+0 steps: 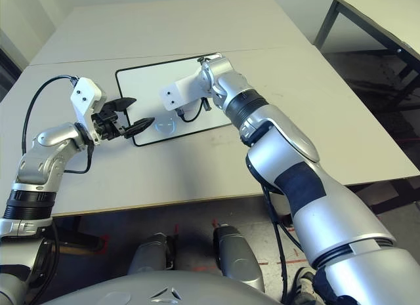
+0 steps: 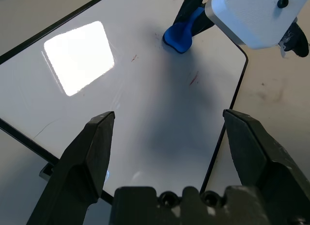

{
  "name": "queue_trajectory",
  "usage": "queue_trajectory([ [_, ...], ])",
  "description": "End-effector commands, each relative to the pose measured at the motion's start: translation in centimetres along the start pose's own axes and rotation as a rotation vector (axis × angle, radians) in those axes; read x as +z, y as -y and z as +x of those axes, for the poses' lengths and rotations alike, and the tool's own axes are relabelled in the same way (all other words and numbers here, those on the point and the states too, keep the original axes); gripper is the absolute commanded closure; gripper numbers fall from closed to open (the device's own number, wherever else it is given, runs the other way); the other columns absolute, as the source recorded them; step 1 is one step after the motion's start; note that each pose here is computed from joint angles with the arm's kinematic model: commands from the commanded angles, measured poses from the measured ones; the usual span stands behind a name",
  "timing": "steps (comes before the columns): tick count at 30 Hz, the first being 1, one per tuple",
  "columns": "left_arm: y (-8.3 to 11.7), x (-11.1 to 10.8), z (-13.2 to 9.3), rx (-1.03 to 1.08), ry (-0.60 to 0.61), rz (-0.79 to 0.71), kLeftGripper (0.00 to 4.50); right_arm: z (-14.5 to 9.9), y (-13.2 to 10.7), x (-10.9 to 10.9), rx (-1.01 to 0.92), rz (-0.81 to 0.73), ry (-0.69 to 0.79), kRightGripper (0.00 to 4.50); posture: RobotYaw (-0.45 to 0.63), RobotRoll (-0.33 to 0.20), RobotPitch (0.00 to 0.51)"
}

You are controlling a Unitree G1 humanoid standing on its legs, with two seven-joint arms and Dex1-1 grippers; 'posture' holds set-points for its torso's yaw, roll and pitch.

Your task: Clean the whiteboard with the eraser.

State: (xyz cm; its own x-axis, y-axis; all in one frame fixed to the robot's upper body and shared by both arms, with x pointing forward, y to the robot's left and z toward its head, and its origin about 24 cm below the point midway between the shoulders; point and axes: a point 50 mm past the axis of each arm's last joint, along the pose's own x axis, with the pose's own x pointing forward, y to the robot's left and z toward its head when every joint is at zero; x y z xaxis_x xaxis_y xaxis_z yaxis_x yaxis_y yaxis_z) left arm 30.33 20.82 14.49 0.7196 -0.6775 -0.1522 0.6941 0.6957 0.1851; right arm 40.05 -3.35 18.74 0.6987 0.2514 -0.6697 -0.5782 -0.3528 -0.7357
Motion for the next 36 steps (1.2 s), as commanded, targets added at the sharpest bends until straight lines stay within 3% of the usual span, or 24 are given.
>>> queue_trajectory([
  [1, 0.2, -0.4, -0.1, 0.0, -0.012, -0.008, 0.0, 0.2, -0.9, -2.0, 0.034, -0.004, -0.062, 4.16, -0.04, 0.0, 0.07],
  [9, 0.1, -0.4, 0.1, -0.006, -0.013, -0.007, 0.0, -0.6, -1.6, -5.5, 0.065, 0.027, -0.135, 4.16, -0.06, 0.0, 0.069],
  [17, 0.0, -0.3, 0.3, -0.015, -0.014, -0.004, 0.0, -1.4, -1.4, -6.5, 0.058, 0.06, -0.146, 4.16, -0.07, 0.0, 0.067],
  [29, 0.1, -0.3, 0.5, -0.043, -0.008, -0.005, 0.0, -4.4, -1.6, -3.4, 0.047, 0.097, -0.043, 4.16, -0.09, 0.0, 0.061],
  [36, -0.2, -0.1, 0.8, -0.052, -0.008, 0.007, 0.0, -3.8, -2.7, -1.5, 0.035, 0.131, -0.018, 4.16, -0.1, 0.0, 0.057],
])
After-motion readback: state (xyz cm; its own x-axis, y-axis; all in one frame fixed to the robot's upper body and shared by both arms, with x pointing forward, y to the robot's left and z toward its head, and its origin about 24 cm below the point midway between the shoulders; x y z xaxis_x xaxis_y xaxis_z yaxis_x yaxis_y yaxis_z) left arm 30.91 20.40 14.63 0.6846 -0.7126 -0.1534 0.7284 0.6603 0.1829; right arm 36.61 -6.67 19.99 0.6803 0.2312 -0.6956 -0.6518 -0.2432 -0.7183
